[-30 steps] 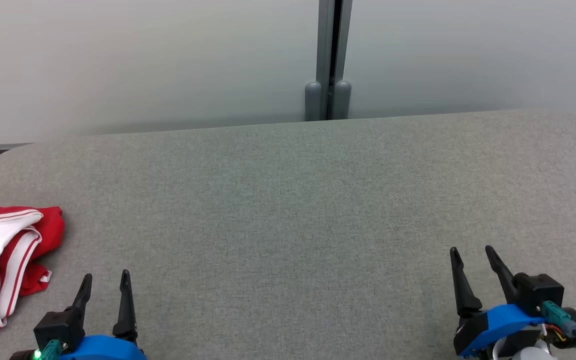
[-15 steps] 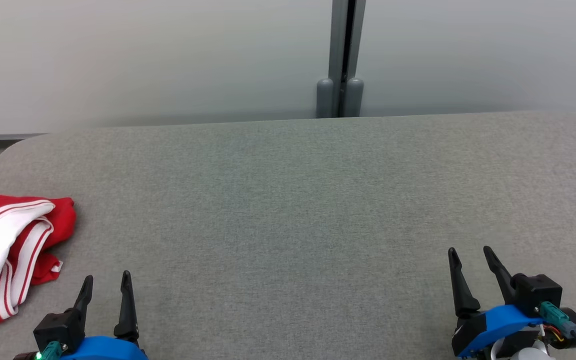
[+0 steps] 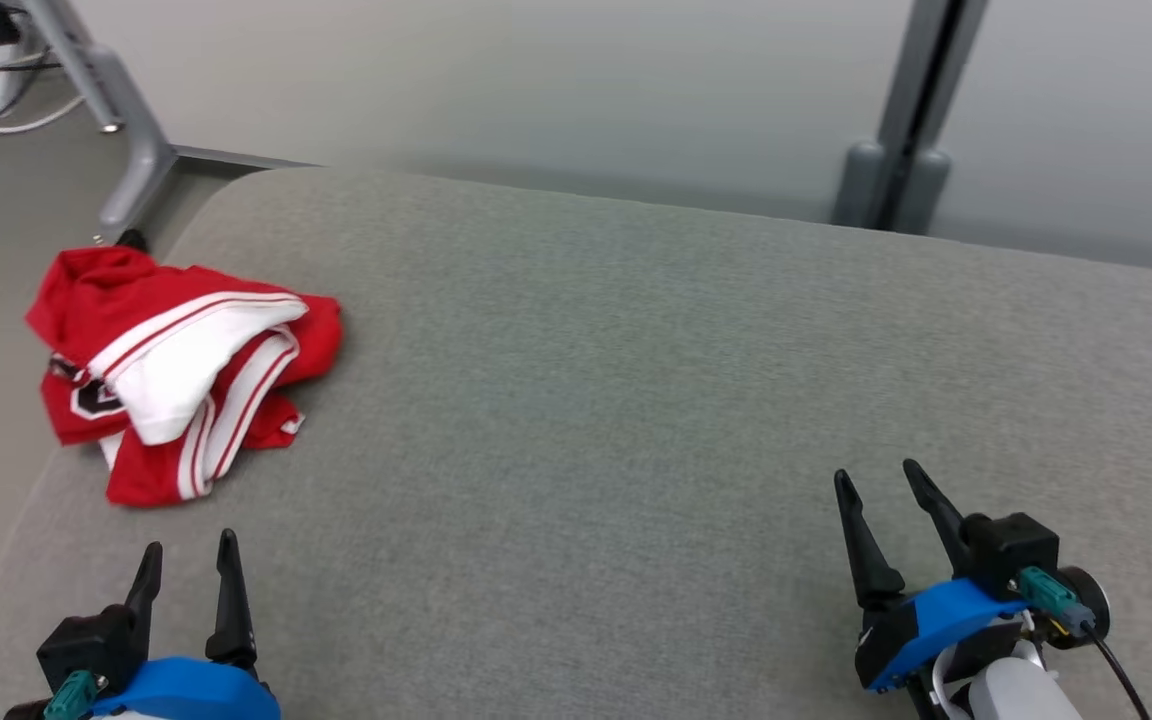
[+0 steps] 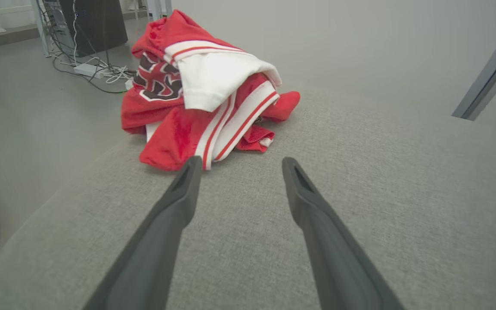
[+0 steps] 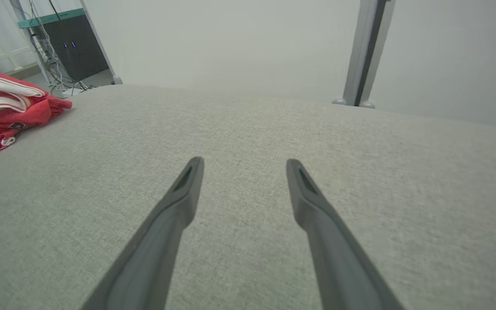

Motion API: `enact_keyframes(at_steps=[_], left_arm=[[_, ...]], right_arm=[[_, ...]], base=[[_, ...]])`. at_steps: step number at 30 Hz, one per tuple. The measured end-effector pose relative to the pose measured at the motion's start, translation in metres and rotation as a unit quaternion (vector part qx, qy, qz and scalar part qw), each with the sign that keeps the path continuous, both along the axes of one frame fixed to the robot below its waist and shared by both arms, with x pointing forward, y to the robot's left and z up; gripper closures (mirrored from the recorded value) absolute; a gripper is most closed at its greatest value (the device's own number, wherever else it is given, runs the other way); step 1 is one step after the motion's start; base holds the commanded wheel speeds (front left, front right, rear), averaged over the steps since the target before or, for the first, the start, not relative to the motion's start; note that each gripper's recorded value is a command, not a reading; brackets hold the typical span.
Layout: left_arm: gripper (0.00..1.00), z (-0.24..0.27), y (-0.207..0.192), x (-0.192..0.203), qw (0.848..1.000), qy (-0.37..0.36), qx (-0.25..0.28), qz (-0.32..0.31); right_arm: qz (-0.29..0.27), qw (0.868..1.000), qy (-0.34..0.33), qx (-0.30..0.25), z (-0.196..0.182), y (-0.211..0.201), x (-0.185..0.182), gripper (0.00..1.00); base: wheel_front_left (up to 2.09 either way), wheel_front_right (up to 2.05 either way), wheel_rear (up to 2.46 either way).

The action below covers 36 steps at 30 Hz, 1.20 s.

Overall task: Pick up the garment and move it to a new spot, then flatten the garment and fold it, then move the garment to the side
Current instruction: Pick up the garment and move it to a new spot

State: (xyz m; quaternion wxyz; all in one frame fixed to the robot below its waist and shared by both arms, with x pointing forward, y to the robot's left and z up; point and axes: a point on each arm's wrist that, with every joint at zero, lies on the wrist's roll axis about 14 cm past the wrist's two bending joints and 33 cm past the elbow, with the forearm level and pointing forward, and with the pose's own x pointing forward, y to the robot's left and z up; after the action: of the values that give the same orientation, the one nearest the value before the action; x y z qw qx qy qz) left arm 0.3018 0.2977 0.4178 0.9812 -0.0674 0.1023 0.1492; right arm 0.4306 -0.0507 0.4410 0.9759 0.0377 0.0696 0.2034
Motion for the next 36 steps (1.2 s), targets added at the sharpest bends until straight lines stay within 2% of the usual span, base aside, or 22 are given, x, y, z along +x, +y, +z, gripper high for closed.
enact_keyframes(at_steps=[10, 13, 18, 26, 36], left_arm=[[0.0, -0.012, 0.051, -0.073, 0.993, 0.032, -0.002, 0.117], [0.0, -0.016, 0.059, -0.087, 0.989, 0.042, -0.002, 0.139], [0.0, -0.017, 0.059, -0.088, 0.989, 0.046, -0.001, 0.141], [0.0, 0.004, 0.073, -0.036, 0.993, 0.018, 0.018, 0.117], [0.0, 0.049, 0.109, 0.057, 0.995, -0.02, 0.064, 0.07]], right_arm=[[0.123, 0.992, 0.02, 0.007, -0.013, 0.092, -0.001, 0.0], [0.139, 0.99, 0.026, 0.01, -0.018, 0.104, -0.001, 0.0], [0.143, 0.989, 0.033, 0.009, -0.023, 0.106, -0.002, 0.0], [0.122, 0.992, 0.035, 0.006, -0.032, 0.091, 0.009, 0.0], [0.105, 0.994, 0.042, 0.001, -0.051, 0.076, 0.025, 0.0]], base=[[0.0, 0.0, 0.0], [0.0, 0.0, 0.0], [0.0, 0.0, 0.0], [0.0, 0.0, 0.0], [0.0, 0.0, 0.0]])
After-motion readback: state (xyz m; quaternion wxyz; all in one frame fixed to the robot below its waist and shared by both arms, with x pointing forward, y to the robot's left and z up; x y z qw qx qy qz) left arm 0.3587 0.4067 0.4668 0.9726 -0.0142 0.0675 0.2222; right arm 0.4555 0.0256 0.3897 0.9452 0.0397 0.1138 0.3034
